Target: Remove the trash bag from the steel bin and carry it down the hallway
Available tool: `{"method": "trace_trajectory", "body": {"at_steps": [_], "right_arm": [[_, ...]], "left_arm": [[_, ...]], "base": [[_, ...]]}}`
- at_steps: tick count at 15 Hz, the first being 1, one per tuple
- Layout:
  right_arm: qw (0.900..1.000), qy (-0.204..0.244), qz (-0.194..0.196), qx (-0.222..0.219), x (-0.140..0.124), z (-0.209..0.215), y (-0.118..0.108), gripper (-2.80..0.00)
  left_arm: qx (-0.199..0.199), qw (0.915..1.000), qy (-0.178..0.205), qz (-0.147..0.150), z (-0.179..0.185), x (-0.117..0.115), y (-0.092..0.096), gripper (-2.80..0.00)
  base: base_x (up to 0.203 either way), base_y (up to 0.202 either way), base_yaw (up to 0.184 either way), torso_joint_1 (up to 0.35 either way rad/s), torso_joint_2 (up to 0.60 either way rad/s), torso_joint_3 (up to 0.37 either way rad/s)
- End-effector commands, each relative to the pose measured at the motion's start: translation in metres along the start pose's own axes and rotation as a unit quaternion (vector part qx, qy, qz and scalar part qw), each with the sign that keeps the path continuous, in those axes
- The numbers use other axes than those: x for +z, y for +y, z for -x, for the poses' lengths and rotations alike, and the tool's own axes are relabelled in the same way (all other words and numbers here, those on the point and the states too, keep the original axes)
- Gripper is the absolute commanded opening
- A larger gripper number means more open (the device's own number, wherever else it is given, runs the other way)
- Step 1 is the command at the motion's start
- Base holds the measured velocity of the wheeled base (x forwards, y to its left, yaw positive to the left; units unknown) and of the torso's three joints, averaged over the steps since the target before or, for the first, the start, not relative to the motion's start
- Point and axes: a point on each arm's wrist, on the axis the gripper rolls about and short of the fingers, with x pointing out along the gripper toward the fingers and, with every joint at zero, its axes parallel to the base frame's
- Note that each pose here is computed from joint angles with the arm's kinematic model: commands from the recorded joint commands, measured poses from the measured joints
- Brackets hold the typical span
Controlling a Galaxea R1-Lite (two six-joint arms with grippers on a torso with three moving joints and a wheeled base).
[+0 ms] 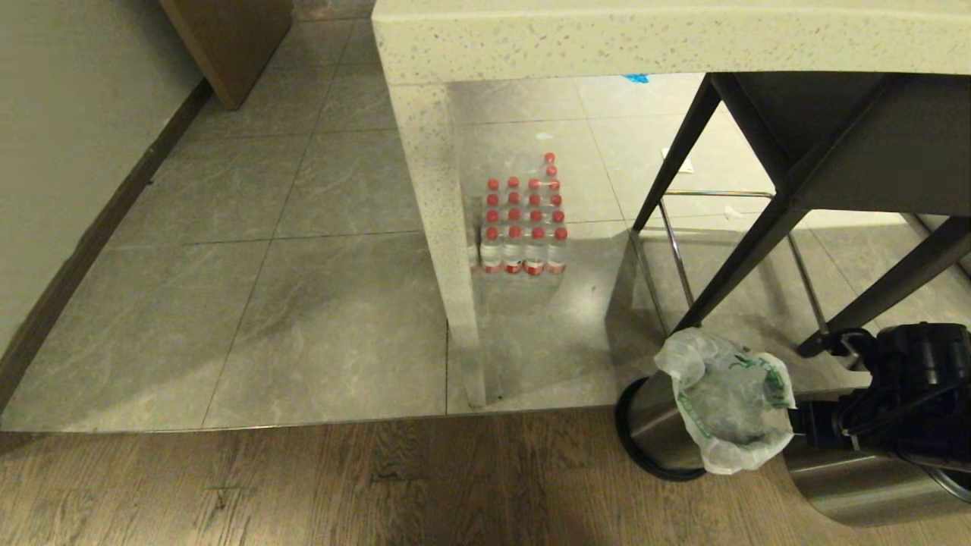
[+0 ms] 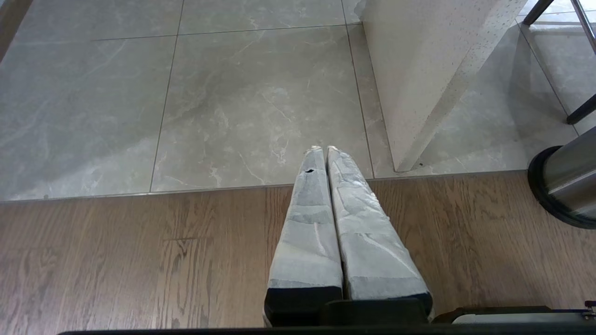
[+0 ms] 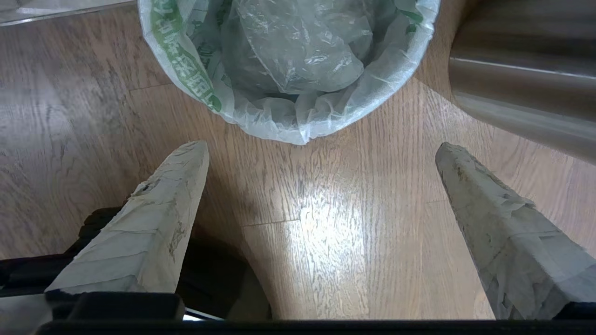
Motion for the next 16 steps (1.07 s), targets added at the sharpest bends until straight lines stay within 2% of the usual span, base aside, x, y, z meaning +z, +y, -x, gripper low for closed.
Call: {"method": "trace_trajectory", "body": {"at_steps": [1,16], "right_arm": [[0.933,-0.355,-0.002,0.051,-0.1921,0.2034,0.0101,0.00],[0.933,-0.355,-0.002,0.051,-0.1921,0.2034,0.0101,0.00]], "left_arm": [[0.000,1.0000,-0.001,0.000,0.0001,-0.0001,0.0000,-2.80],[0.000,1.0000,0.000,0.000,0.0000,-0.0003,0.0000,-2.80]], "base": [[0.000,0.000,0.000,0.000,0.00,0.000],[0.000,0.000,0.000,0.000,0.00,0.000]]}}
